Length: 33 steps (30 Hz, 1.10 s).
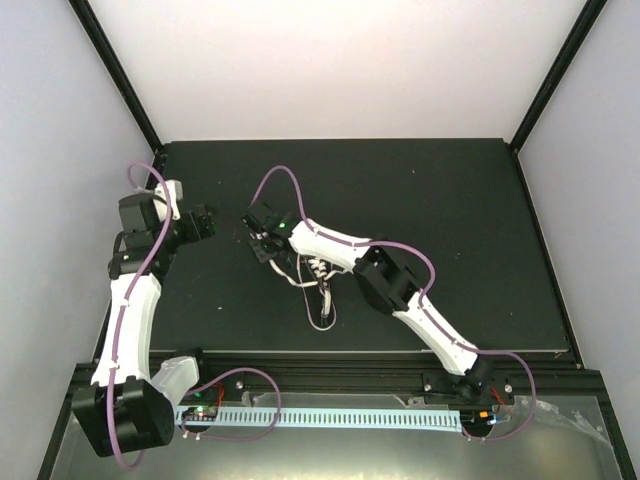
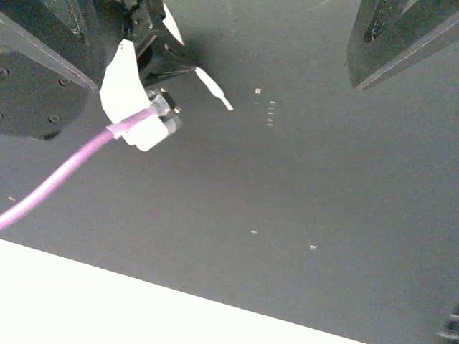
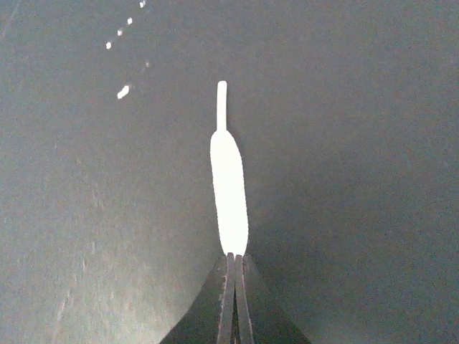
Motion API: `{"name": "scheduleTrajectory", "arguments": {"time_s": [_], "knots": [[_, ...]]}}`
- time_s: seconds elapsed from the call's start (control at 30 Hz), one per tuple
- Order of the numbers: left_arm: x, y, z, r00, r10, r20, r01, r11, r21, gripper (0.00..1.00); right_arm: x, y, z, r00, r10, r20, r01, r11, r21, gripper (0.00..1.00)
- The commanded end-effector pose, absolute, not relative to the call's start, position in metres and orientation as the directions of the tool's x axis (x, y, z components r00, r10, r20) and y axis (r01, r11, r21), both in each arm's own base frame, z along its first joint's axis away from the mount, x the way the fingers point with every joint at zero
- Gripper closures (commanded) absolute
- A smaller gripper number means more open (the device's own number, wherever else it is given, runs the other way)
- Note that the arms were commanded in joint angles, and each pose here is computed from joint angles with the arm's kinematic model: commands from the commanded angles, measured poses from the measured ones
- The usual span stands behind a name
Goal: Tie the shoes
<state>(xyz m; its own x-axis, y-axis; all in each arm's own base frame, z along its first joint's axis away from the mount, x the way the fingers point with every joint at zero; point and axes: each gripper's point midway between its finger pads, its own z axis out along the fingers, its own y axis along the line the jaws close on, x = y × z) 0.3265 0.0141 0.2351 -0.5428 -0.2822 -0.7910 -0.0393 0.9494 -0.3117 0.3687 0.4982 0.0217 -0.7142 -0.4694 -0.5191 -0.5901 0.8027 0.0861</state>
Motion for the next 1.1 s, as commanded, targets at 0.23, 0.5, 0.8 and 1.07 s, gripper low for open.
{"name": "scheduleTrajectory", "arguments": {"time_s": [0.23,0.5,0.8,1.07], "knots": [[0.308,-0.122,0.254,-0.497,-0.212,-0.841,0.473,0.746,-0.468,0.13,0.356,0.428,0.193,-0.706,-0.251,-0.662,-0.575,0.75,0.328,0.98],[0.288,-0.203,0.251,-0.457,-0.151,-0.876,0.708,0.534,-0.462,0.33,0.314,0.374,0.219,-0.798,-0.023,-0.602,-0.452,0.683,0.574,0.98],[0.275,-0.262,0.224,-0.521,-0.058,-0.851,0.776,0.383,-0.501,0.46,0.3,0.35,0.233,-0.811,0.108,-0.575,-0.367,0.671,0.644,0.98],[0.262,-0.28,0.219,-0.549,-0.053,-0.834,0.774,0.345,-0.532,0.39,0.302,0.326,0.236,-0.788,0.186,-0.587,-0.294,0.724,0.624,0.98]]}}
